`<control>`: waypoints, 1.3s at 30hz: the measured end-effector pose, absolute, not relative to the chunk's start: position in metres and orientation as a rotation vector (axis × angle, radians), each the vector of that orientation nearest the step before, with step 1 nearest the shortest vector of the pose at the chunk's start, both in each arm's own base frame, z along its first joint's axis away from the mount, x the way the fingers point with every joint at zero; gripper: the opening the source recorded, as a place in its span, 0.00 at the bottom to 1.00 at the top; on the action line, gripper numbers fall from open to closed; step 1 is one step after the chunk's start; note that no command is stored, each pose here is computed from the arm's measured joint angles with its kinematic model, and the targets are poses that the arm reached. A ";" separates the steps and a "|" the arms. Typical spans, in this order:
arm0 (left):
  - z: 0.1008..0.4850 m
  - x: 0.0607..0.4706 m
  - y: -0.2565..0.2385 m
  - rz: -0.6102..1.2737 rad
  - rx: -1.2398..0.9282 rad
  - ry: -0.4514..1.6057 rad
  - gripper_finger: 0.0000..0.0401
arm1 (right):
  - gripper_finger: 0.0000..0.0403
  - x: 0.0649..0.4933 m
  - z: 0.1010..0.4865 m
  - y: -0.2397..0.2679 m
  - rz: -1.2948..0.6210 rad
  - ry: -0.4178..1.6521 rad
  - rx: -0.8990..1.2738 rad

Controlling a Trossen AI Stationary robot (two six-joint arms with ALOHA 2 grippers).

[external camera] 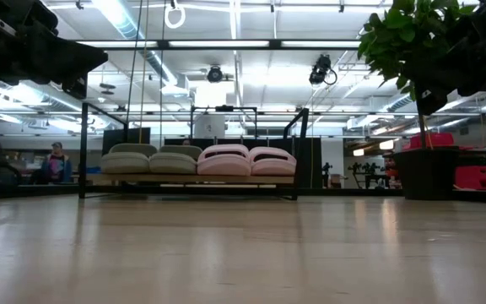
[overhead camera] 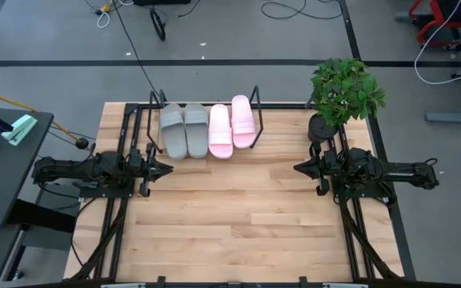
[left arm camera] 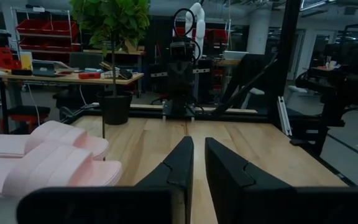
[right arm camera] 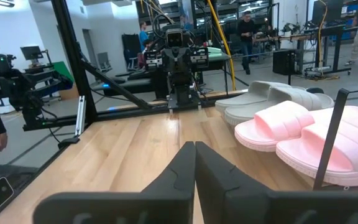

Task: Pick and place slides into the shelf
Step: Return to Home Position

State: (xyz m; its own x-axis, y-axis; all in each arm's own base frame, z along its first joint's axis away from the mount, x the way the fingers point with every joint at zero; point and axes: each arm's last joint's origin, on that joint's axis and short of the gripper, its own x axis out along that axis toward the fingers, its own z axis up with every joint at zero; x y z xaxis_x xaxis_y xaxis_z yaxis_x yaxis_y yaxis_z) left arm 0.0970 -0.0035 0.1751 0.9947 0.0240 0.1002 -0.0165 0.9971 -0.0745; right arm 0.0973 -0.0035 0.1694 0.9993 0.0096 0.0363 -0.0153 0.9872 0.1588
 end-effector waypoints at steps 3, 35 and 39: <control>0.175 0.097 -0.004 0.020 -0.074 -0.101 0.13 | 0.04 0.097 0.169 -0.003 0.013 -0.036 0.160; 0.175 0.097 -0.004 0.020 -0.073 -0.102 0.10 | 0.04 0.097 0.169 -0.003 0.012 -0.035 0.160; 0.175 0.097 -0.004 0.020 -0.073 -0.102 0.09 | 0.04 0.097 0.169 -0.003 0.012 -0.035 0.160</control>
